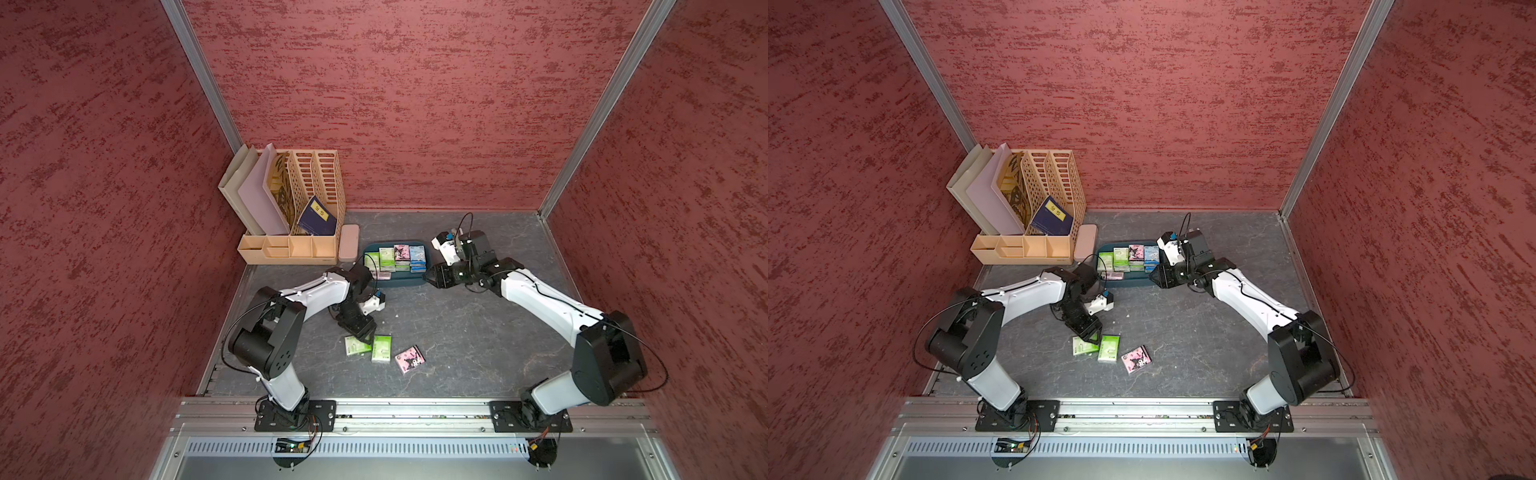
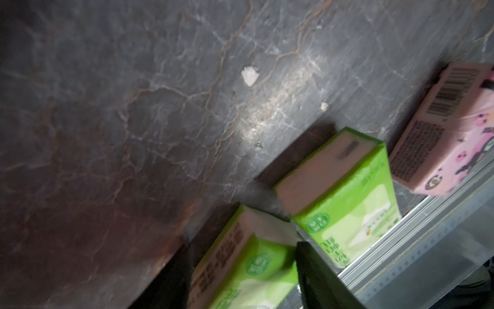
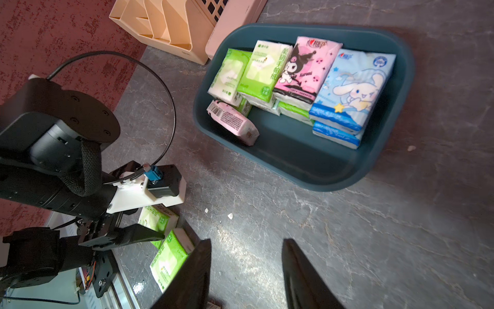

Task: Put the pocket tissues into the storage box
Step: Pick up the pocket tissues from the center of the board.

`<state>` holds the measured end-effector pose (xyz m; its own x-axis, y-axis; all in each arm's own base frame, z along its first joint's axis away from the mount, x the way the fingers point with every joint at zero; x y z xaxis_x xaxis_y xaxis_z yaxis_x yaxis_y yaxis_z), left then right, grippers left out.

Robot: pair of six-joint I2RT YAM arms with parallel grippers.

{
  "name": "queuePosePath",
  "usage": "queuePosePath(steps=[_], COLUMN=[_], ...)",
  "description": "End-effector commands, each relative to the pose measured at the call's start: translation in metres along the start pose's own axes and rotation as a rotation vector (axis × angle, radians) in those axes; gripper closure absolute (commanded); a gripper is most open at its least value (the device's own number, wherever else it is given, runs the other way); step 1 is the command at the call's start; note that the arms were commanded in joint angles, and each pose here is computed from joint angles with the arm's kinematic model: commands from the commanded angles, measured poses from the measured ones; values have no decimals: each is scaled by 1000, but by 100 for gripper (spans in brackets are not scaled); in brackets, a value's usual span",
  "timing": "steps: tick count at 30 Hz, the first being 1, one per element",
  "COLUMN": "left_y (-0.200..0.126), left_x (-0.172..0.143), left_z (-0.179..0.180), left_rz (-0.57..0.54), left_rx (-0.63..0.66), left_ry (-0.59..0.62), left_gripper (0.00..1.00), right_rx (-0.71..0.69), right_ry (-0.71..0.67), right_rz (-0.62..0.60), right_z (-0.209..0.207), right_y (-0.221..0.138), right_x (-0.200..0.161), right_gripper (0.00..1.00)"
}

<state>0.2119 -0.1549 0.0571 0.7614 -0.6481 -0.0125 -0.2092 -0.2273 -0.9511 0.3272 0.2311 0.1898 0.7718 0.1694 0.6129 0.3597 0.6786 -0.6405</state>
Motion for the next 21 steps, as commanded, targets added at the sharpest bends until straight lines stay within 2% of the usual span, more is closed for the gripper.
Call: queuePosePath(steps=[1, 5, 8, 9, 15, 18, 21], left_y=[-8, -11, -11, -11, -27, -55, -95], left_x=[7, 7, 9, 9, 26, 44, 65], left_z=[1, 2, 2, 3, 15, 28, 37], left_rz=[-43, -54, -57, -55, -110, -225, -407], left_rx=[21, 34, 35, 34, 107, 163, 201], left_ry=[6, 3, -2, -6, -52, -120, -183], left_gripper=[58, 75, 96, 100, 100, 100, 100], right_rx=[19, 16, 13, 11, 3, 24, 81], right_ry=[5, 1, 5, 6, -9, -8, 3], right_rz=[-18, -15, -14, -13, -34, -72, -126], right_z=[2, 2, 2, 2, 3, 9, 19], right_y=[-2, -3, -3, -3, -7, -12, -15], right_x=[3, 2, 2, 2, 6, 16, 28], right_gripper=[53, 53, 53, 54, 53, 53, 51])
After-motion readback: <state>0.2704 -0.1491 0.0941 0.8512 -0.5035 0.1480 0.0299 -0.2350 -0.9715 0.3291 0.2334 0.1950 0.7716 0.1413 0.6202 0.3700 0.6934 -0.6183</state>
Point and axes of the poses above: each gripper's point midway between its finger pads, its own y axis out along the fingers, its own z axis along the line the jaws close on, x = y × z, the point moved 3 cm from there along -y, back along the fingers, and after that the axes turned 1 degree about -y, right-handed, at the moved point
